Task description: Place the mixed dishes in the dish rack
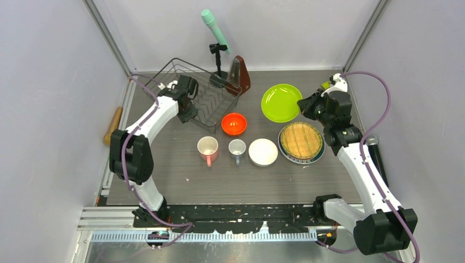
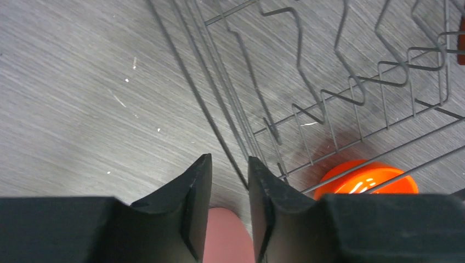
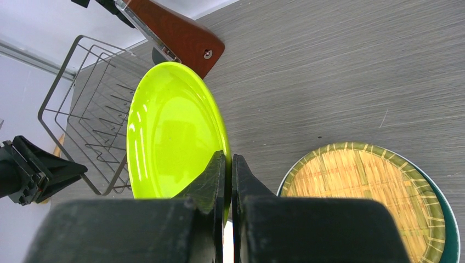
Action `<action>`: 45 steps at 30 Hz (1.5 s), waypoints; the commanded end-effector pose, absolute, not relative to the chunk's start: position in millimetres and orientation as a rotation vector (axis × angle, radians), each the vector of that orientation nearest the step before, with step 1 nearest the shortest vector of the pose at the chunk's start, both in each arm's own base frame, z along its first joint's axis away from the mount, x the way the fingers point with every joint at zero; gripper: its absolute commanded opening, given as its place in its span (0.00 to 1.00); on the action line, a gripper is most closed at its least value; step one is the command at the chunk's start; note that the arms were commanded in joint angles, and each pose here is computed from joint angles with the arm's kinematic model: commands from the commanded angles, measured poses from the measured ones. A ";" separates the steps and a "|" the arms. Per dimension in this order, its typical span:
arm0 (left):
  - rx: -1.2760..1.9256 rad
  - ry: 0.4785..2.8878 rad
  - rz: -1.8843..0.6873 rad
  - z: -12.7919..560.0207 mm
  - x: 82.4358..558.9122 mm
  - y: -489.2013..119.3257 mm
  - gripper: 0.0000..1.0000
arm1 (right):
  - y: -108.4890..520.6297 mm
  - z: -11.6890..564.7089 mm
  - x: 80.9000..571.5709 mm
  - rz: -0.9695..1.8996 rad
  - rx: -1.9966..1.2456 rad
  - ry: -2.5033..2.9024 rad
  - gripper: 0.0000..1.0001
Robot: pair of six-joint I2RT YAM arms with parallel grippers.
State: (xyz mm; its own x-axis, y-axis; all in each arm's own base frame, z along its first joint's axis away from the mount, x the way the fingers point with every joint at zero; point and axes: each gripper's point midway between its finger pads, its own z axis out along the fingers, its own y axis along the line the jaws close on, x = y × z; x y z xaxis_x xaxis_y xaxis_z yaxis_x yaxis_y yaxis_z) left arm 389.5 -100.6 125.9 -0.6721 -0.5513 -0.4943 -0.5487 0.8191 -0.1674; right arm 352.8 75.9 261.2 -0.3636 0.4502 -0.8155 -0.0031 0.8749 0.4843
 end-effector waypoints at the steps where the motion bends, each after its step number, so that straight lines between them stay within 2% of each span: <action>1: -0.863 2.399 -0.066 135.6 396.0 -102.0 0.26 | 75.6 290.0 351.8 0.495 0.304 1.806 0.00; 3: -0.880 2.397 -0.102 134.3 394.2 -105.9 0.17 | 75.7 289.6 351.7 0.495 0.304 1.807 0.00; 8: -0.950 2.384 -0.177 129.1 386.7 -112.4 0.11 | 76.7 289.4 352.1 0.501 0.302 1.809 0.00; 10: -0.980 2.381 -0.196 128.5 382.6 -113.6 0.02 | 77.9 289.1 352.2 0.507 0.297 1.811 0.00; 11: -1.003 2.373 -0.212 129.5 380.3 -114.4 0.00 | 78.5 289.4 352.3 0.509 0.295 1.810 0.00; 26: -1.090 2.372 -0.306 126.4 339.0 -146.3 0.00 | 105.0 293.8 371.8 0.505 0.228 1.810 0.00; 38: -1.097 2.318 -0.296 140.2 322.2 -154.7 0.00 | 136.9 305.6 404.5 0.313 0.089 1.776 0.00; 43: -1.013 2.299 -0.243 155.0 327.8 -146.4 0.44 | 158.9 310.0 421.4 0.203 -0.013 1.759 0.00; 45: -0.964 2.285 -0.221 164.2 329.7 -141.5 0.53 | 165.0 311.8 425.9 0.193 -0.025 1.754 0.00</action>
